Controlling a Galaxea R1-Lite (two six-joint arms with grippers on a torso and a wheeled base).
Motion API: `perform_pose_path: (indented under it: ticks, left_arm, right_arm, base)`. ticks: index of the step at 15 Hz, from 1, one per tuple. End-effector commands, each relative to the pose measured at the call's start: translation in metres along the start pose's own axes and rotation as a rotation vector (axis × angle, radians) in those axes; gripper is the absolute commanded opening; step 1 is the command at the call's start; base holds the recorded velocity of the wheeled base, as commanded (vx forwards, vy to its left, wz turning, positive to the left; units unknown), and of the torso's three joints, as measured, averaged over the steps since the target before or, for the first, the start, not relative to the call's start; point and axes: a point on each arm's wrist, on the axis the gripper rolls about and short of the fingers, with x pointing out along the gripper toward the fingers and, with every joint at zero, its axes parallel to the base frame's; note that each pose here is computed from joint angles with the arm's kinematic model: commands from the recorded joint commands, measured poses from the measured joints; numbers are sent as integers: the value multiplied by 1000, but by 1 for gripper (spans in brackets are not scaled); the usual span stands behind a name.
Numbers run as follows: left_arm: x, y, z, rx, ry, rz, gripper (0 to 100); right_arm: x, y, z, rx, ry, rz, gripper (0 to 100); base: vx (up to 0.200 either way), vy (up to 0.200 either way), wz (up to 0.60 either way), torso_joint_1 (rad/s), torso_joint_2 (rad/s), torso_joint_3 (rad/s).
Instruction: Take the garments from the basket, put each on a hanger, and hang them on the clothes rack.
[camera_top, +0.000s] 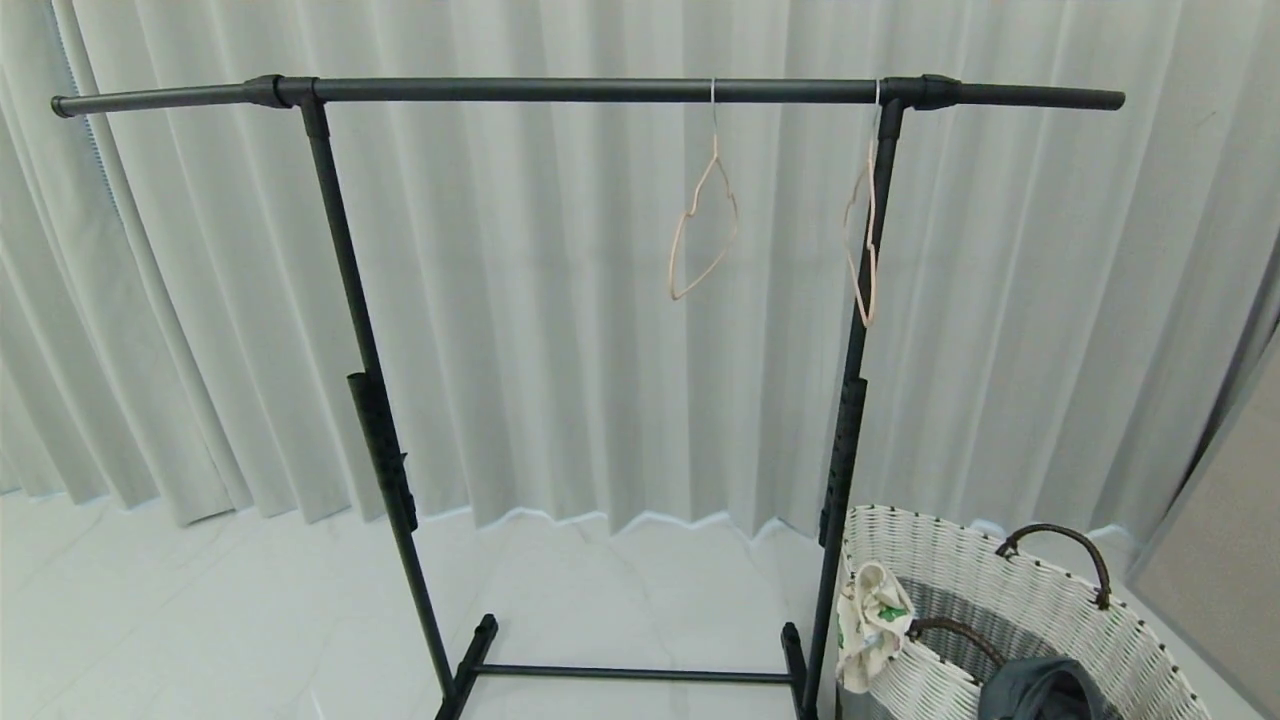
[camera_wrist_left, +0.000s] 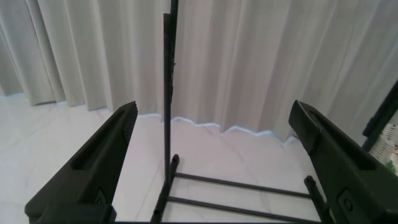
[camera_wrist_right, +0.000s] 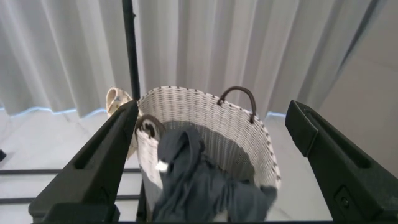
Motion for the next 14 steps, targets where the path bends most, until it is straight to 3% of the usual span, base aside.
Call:
perform_pose_path:
  ticks: [1, 5, 6, 7, 9, 12, 14]
  left_arm:
    - [0, 0, 0, 1, 0, 0, 100]
    - [0, 0, 0, -5, 0, 2, 100]
    - [0, 0, 0, -5, 0, 2, 100]
    - [0, 0, 0, -5, 0, 2, 100]
    - [0, 0, 0, -5, 0, 2, 100]
    - [0, 0, 0, -5, 0, 2, 100]
    - [0, 0, 0, -5, 0, 2, 100]
  right_arm:
    - [0, 0, 0, 2, -1, 1, 100]
    - [0, 0, 5, -4, -45, 9, 100]
    - [-4, 1, 22, 0, -102, 67, 100]
    - [-5, 1, 37, -5, -80, 103, 100]
    - [2, 0, 53, -63, 56, 128, 100]
    - [47, -1, 69, -148, 424, 58, 100]
    - [81, 0, 72, -206, 590, 62, 100]
  base:
    - [200, 0, 0, 2, 2, -2]
    - [50, 0, 0, 1, 1, 1]
    - [0, 0, 0, 0, 0, 0]
    - [0, 0, 0, 0, 0, 0]
    - [0, 0, 0, 0, 0, 0]
    - [0, 0, 0, 0, 0, 0]
    - [0, 0, 0, 0, 0, 0]
